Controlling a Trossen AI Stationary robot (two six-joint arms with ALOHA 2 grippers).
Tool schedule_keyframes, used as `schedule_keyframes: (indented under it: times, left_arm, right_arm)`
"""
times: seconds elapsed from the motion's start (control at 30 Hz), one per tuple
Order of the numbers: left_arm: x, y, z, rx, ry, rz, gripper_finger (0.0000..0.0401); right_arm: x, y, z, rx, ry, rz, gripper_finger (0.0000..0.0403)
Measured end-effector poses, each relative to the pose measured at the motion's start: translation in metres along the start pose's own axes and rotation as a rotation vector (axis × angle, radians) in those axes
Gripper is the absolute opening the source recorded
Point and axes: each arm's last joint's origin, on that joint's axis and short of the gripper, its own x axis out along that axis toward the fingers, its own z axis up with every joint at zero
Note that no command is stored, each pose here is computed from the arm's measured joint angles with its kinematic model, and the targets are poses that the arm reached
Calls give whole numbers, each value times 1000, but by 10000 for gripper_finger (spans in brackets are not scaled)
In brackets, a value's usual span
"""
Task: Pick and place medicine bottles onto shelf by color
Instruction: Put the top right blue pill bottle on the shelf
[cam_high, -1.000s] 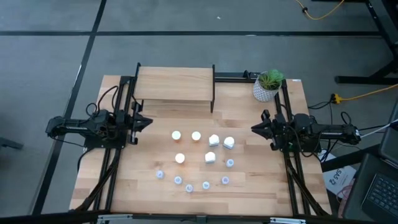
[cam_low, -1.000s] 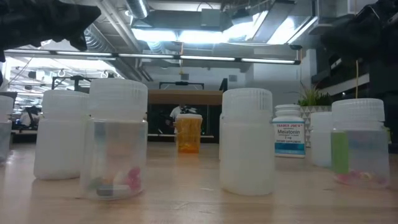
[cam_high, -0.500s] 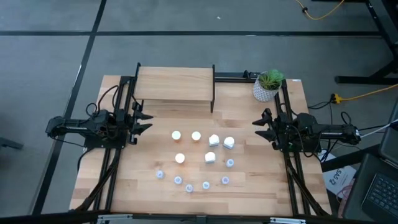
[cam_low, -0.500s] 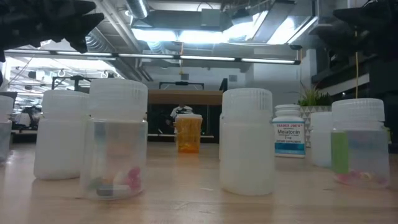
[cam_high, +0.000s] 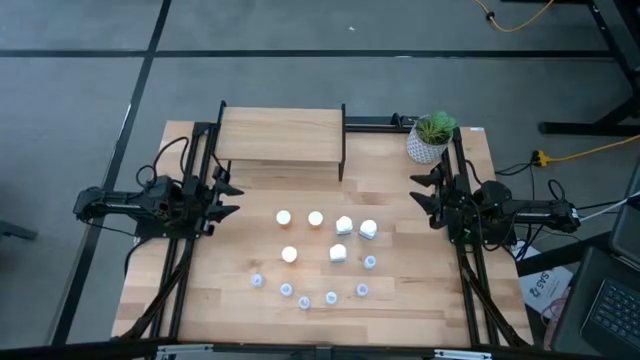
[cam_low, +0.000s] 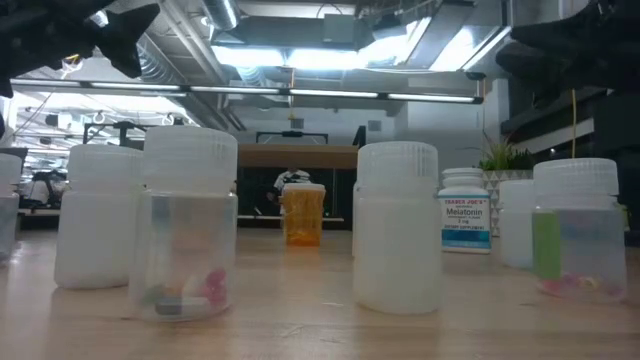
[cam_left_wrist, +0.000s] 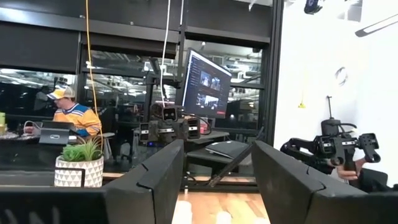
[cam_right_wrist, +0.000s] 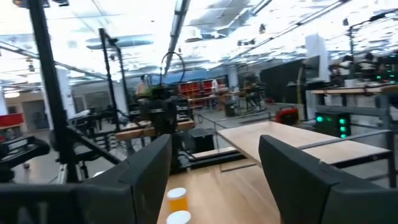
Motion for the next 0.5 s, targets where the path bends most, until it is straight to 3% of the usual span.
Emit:
schedule_keyframes:
  times: [0.27,0.4,0.5]
  left_arm:
    - [0,0,0,1,2,0,183]
    - [0,0,1,6,-9,2,185]
    - [0,0,4,2,-38,0,183]
  right_arm:
    - [0,0,0,-5,-1,-6,245]
    - [0,0,0,118,1,0,245]
    - [0,2,0,183,18,80,246]
